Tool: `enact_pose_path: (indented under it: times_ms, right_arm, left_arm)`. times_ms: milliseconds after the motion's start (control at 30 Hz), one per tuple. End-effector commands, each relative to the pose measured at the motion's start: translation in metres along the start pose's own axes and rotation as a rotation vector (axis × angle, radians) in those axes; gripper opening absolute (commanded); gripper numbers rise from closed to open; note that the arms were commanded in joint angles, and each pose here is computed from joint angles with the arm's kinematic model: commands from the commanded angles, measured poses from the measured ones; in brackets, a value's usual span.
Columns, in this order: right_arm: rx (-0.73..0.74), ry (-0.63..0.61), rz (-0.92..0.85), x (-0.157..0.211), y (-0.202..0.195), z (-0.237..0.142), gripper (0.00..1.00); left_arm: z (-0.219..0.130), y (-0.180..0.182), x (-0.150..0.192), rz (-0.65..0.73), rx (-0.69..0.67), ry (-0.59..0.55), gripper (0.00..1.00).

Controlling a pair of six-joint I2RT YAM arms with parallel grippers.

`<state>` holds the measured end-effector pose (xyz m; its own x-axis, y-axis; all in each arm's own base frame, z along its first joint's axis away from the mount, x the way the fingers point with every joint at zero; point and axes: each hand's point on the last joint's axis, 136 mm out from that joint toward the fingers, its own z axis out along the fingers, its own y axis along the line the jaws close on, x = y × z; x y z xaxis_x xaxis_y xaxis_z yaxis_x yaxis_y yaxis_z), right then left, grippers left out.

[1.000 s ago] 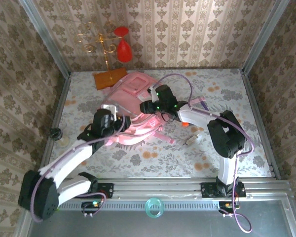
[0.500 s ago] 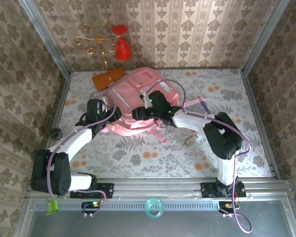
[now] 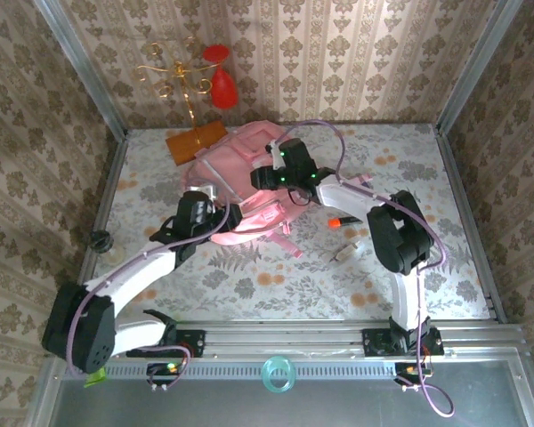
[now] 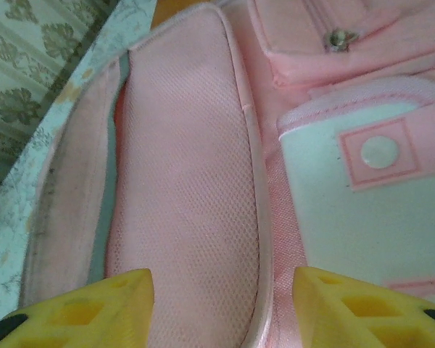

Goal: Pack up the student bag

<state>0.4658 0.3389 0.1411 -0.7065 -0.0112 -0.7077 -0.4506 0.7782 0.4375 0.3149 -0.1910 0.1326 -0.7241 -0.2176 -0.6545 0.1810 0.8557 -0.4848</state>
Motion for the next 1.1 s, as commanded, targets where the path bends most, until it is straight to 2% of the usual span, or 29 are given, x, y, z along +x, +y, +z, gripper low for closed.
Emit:
enact_pose_path:
  times_ms: [0,167,300,433,667,867,1067]
  right_arm:
    - [-0.017,0.084,0.045,0.020,0.002,0.013,0.51]
    - [-0.056,0.107,0.088,0.025,0.007,0.020,0.45]
    - [-0.058,0.107,0.172,0.028,0.007,0.020,0.23]
    - [-0.094,0.047,0.295,0.023,0.016,0.008,0.12]
    - [-0.196,-0.045,0.445,0.012,0.048,-0.007,0.06]
    - [-0.236,-0.107,0.496,0.003,0.062,-0.014,0.05]
    - [-0.267,-0.143,0.536,-0.005,0.068,-0.017,0.05]
  left_arm:
    - [0.009,-0.032,-0.016,-0.021,0.117,-0.009,0.58]
    - [0.021,-0.040,-0.013,-0.012,0.128,0.008,0.54]
    - [0.012,-0.036,-0.011,-0.008,0.096,-0.005,0.52]
    - [0.003,-0.044,-0.005,-0.002,0.114,-0.008,0.51]
    - [0.009,-0.048,-0.002,-0.049,0.140,-0.006,0.47]
    - [0.016,-0.040,0.003,-0.075,0.102,-0.003,0.46]
    - [0.016,-0.025,0.010,-0.123,0.023,-0.025,0.52]
